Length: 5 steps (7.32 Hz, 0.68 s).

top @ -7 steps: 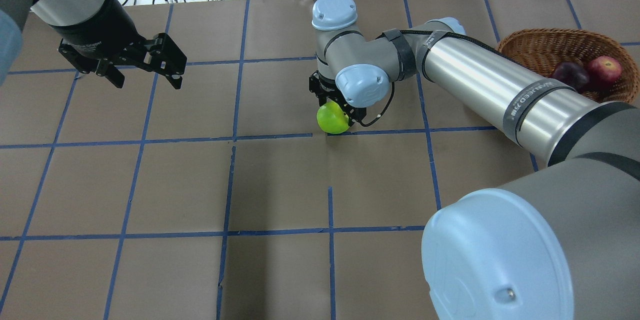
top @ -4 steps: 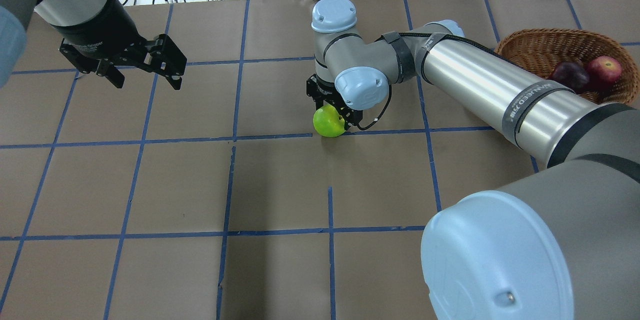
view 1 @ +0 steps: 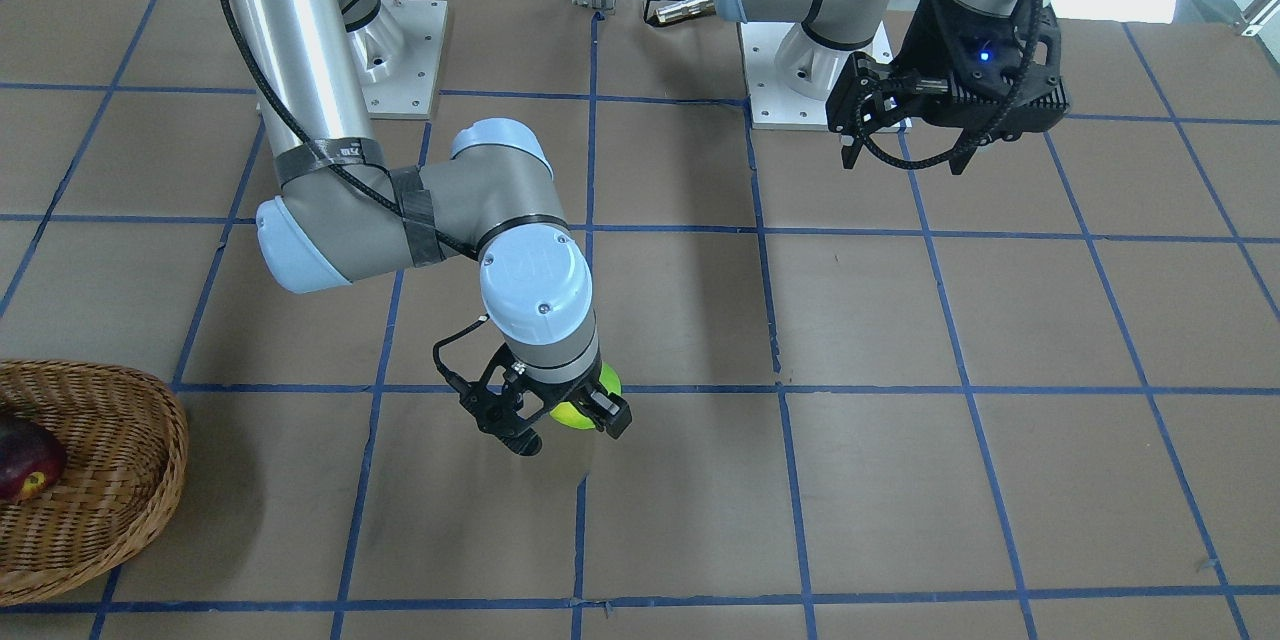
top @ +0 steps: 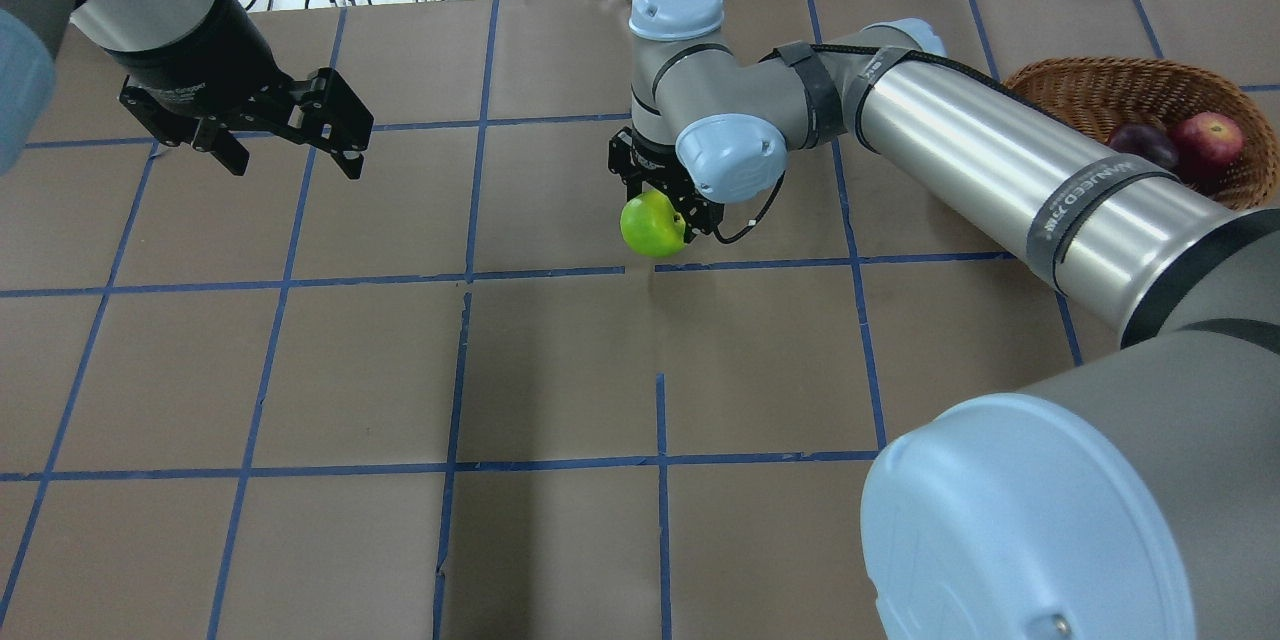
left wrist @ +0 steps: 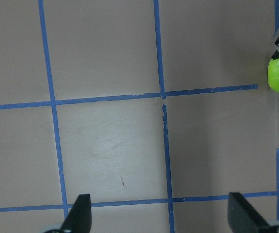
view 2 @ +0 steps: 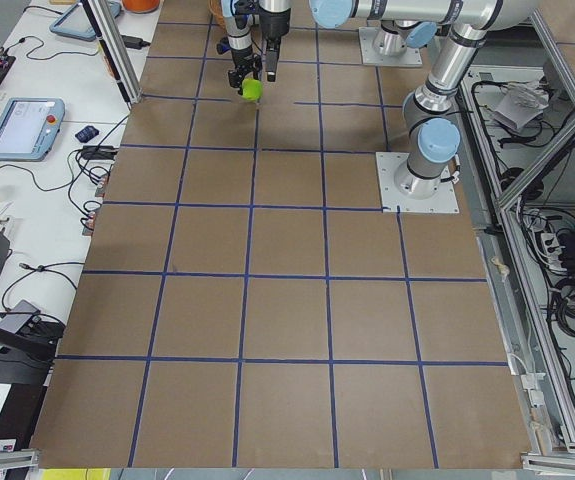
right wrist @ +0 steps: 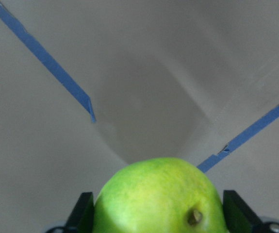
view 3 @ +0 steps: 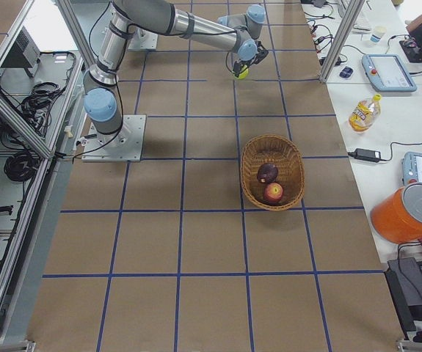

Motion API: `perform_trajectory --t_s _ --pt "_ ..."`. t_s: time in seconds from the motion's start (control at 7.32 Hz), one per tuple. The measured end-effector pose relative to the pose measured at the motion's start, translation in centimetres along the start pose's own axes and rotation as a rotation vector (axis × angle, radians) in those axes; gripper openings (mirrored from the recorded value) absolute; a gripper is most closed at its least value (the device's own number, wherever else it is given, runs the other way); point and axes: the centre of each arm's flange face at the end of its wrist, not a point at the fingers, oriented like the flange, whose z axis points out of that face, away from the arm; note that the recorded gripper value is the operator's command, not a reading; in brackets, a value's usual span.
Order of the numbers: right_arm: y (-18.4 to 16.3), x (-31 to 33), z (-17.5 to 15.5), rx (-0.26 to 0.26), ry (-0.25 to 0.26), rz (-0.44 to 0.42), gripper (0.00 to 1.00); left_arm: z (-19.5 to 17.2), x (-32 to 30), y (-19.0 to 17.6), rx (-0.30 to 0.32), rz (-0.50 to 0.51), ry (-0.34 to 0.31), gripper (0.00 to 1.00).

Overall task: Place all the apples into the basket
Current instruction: 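Carry the green apple into the basket and open the right gripper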

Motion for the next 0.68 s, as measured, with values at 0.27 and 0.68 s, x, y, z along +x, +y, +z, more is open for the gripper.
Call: perform_trajectory --t_s 0.27,0.68 --pt "-4.8 2.6 -5.8 0.034 -0.040 -0.005 0.00 -0.2 0.0 0.1 0.004 -0.001 -0.001 1.00" --pt "-19.8 15.0 -12.9 0.037 -0.022 -0.122 0.00 -0.4 0.1 0.3 0.009 -0.014 0.006 1.00"
